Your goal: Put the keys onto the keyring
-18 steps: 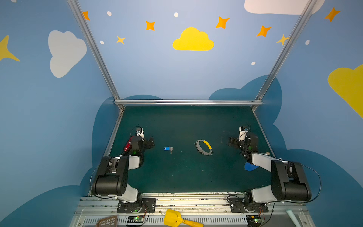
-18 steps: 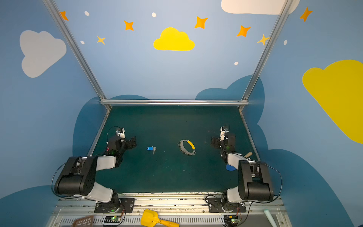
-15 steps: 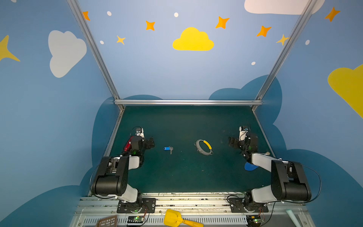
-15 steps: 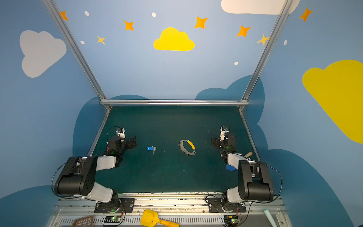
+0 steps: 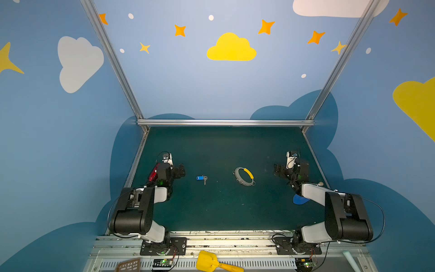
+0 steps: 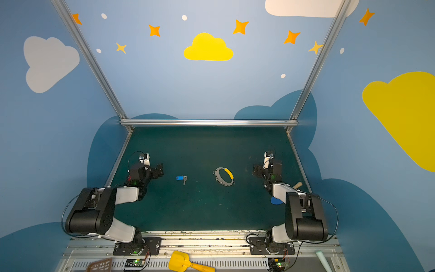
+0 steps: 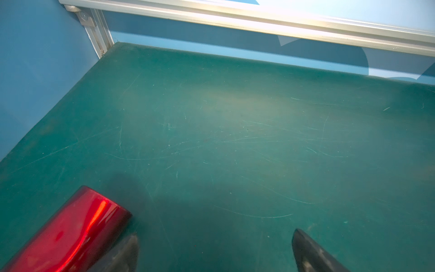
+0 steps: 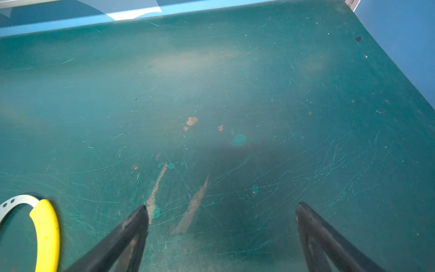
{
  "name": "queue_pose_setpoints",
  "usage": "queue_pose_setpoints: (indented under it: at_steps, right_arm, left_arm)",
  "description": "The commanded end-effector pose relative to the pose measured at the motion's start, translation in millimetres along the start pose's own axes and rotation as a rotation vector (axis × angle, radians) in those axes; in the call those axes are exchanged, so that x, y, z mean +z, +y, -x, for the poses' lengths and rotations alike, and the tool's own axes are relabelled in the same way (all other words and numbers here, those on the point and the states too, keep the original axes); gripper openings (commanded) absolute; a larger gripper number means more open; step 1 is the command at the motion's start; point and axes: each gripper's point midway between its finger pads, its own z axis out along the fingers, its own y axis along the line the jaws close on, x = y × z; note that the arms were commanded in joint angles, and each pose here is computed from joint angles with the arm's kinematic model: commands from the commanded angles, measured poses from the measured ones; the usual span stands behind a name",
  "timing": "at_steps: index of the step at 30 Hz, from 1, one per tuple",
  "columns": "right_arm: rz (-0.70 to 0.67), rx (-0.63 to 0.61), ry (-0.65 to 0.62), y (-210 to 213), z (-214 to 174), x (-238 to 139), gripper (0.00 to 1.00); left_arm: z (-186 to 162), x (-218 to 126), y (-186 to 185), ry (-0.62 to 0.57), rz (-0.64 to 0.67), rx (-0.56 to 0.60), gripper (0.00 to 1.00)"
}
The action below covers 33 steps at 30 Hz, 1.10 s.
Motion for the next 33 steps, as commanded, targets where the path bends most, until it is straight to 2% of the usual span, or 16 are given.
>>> queue_pose_setpoints:
  at_steps: [1,6,10,14,16,18,21,25,27,30,33]
  right_arm:
    - [0.005,0.009,-0.005,1,4,1,0.96]
    - [-0.013,0.017,0.016,1,20,-12,0.96]
    - [0.070,-0.043,0.021,24,38,-35,0.94]
    - [0.301,-0.354,0.045,77,31,-57,0.86]
    - [0.410,-0.475,0.097,99,15,-69,0.78]
    - [0.587,-0.617,0.168,128,-12,-91,0.72]
    - [0.694,-0.678,0.251,141,-35,-110,0.70]
    - [0.709,-0.615,0.344,142,-49,-116,0.68]
    - [0.714,-0.520,0.399,148,-49,-120,0.66]
    - [0.680,-0.300,0.484,155,-47,-119,0.64]
    - [0.606,-0.201,0.546,153,-54,-111,0.61]
  left_arm:
    - [4,-1,0,-0.013,-0.002,-0.003,1.00]
    - [19,-8,8,-0.011,0.052,-0.024,1.00]
    - [58,-33,13,-0.026,0.116,-0.050,1.00]
    - [77,-61,-2,-0.003,0.059,-0.109,1.00]
    - [81,-73,-18,0.002,0.003,-0.118,1.00]
    - [81,-81,-40,-0.005,-0.064,-0.093,1.00]
    - [76,-85,-73,-0.003,-0.159,-0.037,1.00]
    - [69,-81,-110,0.035,-0.247,0.043,0.99]
    - [65,-78,-127,0.060,-0.287,0.092,0.99]
    - [64,-72,-145,0.077,-0.322,0.128,0.98]
    - [61,-68,-164,0.090,-0.371,0.166,0.97]
